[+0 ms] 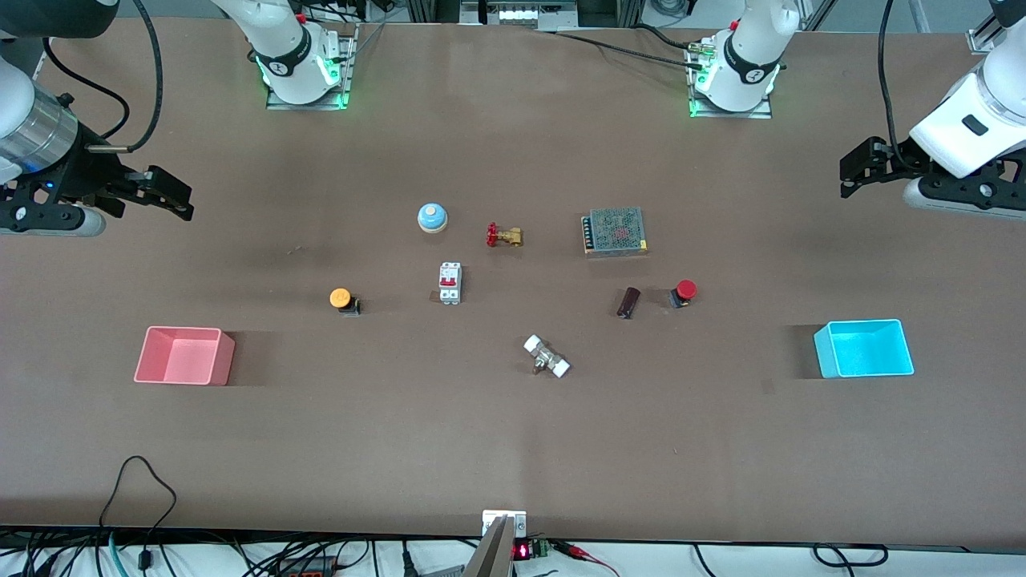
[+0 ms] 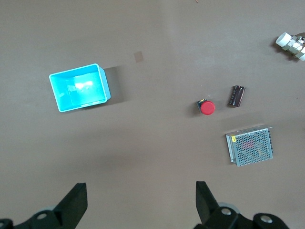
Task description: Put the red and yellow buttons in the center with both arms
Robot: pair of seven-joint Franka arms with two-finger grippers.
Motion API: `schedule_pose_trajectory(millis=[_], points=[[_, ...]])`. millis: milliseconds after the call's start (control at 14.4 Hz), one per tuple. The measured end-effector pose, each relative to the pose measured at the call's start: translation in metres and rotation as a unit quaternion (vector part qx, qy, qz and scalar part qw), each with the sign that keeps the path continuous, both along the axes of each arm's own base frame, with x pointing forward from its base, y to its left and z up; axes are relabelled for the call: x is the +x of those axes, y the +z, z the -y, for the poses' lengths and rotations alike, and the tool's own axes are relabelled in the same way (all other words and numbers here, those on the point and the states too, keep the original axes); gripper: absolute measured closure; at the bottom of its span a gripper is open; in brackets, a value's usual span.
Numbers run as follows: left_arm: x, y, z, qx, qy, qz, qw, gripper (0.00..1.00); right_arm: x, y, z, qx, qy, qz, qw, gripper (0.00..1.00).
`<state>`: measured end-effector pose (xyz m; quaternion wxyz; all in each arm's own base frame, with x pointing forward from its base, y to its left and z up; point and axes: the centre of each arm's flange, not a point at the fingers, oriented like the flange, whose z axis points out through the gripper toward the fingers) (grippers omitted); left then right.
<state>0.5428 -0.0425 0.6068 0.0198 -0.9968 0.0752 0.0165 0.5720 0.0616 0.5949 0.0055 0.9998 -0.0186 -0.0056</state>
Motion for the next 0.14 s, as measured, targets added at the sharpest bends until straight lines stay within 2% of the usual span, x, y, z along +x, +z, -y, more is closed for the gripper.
schedule_pose_trajectory(millis=[139], points=[[-0.0001, 0.0008, 0.0001, 0.0, 0.0, 0.0, 1.0, 0.0, 0.0001, 0.0003, 0.0, 0.0, 0.0, 0.001, 1.0, 0.0]])
